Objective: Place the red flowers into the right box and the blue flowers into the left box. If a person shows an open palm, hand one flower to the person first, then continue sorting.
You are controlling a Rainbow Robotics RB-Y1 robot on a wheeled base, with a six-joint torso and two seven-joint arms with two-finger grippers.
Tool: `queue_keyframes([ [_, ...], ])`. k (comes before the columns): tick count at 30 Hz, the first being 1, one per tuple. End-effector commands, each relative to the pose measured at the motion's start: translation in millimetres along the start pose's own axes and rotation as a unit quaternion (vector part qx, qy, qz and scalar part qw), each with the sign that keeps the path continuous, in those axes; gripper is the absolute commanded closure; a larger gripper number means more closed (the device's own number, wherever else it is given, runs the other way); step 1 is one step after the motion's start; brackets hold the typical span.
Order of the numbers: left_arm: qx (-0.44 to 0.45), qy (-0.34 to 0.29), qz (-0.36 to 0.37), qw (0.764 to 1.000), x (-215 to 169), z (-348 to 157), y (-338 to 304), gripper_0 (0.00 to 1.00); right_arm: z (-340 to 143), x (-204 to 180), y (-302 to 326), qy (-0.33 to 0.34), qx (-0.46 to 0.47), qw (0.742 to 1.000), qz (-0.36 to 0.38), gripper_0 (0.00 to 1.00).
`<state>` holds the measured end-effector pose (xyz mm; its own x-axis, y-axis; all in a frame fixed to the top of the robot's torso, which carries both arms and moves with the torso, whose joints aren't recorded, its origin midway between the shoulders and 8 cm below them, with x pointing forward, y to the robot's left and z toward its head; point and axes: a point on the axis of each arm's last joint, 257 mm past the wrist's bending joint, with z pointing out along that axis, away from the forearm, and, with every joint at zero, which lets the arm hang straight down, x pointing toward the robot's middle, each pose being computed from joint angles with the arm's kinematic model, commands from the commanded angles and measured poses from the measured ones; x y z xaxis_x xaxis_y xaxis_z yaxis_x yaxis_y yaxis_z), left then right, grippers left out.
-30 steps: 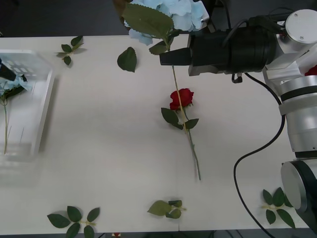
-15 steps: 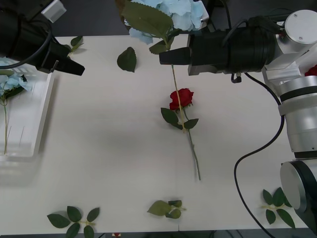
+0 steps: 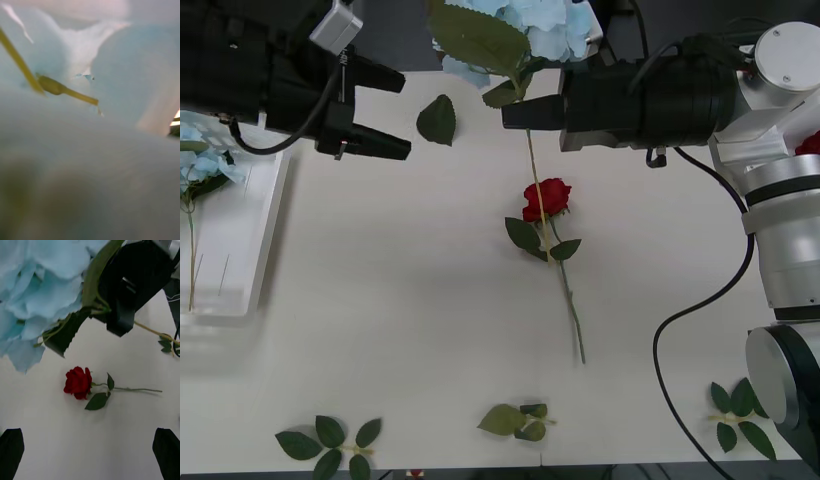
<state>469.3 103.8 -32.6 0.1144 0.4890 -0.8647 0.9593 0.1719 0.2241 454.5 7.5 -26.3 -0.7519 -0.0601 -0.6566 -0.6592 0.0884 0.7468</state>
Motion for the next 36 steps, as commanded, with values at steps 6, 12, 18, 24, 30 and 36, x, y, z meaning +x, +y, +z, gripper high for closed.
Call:
queue_keyframes([
  [6, 0.077, -0.091, -0.059, 0.991, -1.3, 44.2, -43.3, 0.00, 4.7, 0.8, 1.9, -0.008, -0.007, 1.000, -0.013, 1.00],
  [12, 0.130, -0.121, -0.211, 0.961, 22.4, 57.0, -51.4, 0.00, 2.5, -1.6, 0.7, -0.012, -0.003, 1.000, -0.014, 1.00],
  [18, 0.152, -0.101, -0.329, 0.926, 26.1, 61.5, -56.9, 0.00, 1.9, -2.0, 0.4, -0.013, -0.002, 1.000, -0.014, 1.00],
  [24, 0.182, -0.118, -0.408, 0.887, 6.2, 57.6, -60.2, 0.00, 1.8, -1.7, 0.2, -0.013, -0.003, 1.000, -0.013, 1.00],
  [30, 0.214, -0.118, -0.458, 0.855, -14.2, 57.3, -71.3, 0.00, 1.7, -1.1, -0.5, -0.012, -0.002, 1.000, -0.012, 1.00],
  [36, 0.239, -0.103, -0.485, 0.835, -22.4, 69.7, -87.9, 0.00, 1.8, -1.0, -0.8, -0.012, -0.001, 1.000, -0.012, 1.00],
])
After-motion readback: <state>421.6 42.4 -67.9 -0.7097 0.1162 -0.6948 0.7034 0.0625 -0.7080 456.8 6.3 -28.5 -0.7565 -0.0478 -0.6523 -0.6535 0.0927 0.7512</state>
